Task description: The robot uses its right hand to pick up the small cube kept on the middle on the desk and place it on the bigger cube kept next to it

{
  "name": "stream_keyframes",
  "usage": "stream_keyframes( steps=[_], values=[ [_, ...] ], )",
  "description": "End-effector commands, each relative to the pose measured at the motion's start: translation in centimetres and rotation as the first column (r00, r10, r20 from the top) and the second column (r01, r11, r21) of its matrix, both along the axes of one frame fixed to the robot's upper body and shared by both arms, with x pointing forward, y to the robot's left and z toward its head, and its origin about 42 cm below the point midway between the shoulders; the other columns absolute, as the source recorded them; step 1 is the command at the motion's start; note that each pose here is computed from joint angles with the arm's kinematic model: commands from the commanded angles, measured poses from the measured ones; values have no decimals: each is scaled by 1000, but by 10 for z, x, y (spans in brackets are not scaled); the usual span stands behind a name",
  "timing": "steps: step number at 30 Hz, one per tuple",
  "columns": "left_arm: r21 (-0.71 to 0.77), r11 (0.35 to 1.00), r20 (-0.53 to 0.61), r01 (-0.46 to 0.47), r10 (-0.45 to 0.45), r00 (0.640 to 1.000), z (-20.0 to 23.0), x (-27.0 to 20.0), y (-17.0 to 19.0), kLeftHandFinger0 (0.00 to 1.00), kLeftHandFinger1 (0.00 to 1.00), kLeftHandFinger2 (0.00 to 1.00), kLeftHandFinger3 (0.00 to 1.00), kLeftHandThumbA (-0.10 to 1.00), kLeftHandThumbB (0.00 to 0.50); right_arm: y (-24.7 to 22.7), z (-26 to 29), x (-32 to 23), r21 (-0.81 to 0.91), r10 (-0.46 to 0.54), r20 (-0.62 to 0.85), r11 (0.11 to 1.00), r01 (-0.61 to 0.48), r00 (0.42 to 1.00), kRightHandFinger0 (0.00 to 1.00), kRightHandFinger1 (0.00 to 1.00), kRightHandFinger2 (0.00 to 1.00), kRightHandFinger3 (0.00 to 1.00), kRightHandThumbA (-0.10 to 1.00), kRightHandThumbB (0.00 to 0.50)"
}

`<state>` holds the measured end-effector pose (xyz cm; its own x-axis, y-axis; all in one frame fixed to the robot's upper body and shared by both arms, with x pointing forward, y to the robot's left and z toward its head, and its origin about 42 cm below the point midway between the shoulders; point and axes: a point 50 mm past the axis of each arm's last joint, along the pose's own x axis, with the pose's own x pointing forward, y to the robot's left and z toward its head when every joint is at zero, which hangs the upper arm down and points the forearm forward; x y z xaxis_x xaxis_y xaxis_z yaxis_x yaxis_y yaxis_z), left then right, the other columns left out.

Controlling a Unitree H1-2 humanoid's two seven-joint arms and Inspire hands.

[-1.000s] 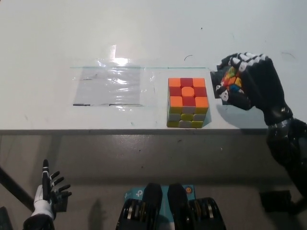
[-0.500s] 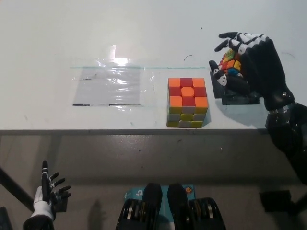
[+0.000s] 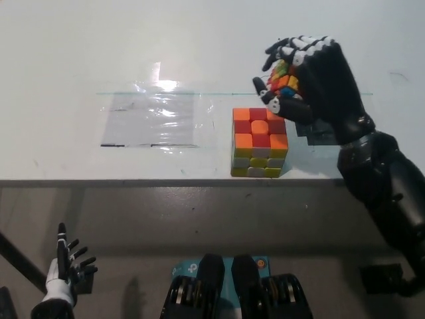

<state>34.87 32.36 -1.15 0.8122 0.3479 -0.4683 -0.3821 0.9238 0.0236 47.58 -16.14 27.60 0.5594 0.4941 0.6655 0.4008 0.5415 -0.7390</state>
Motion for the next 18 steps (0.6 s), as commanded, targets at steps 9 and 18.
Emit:
stream_keyframes(
  steps=[9,18],
  values=[
    [-9,1000,38,-25,25,999,9,9,10,658,679,792,813,1000,209,32,15,-4,15,72,32,997,-72,997,0,175,656,589,-100,338],
    [28,1000,32,6,-6,999,14,13,9,696,707,808,855,1000,189,33,-8,-6,50,76,-5,996,-75,997,0,229,666,632,-100,301]
  ],
)
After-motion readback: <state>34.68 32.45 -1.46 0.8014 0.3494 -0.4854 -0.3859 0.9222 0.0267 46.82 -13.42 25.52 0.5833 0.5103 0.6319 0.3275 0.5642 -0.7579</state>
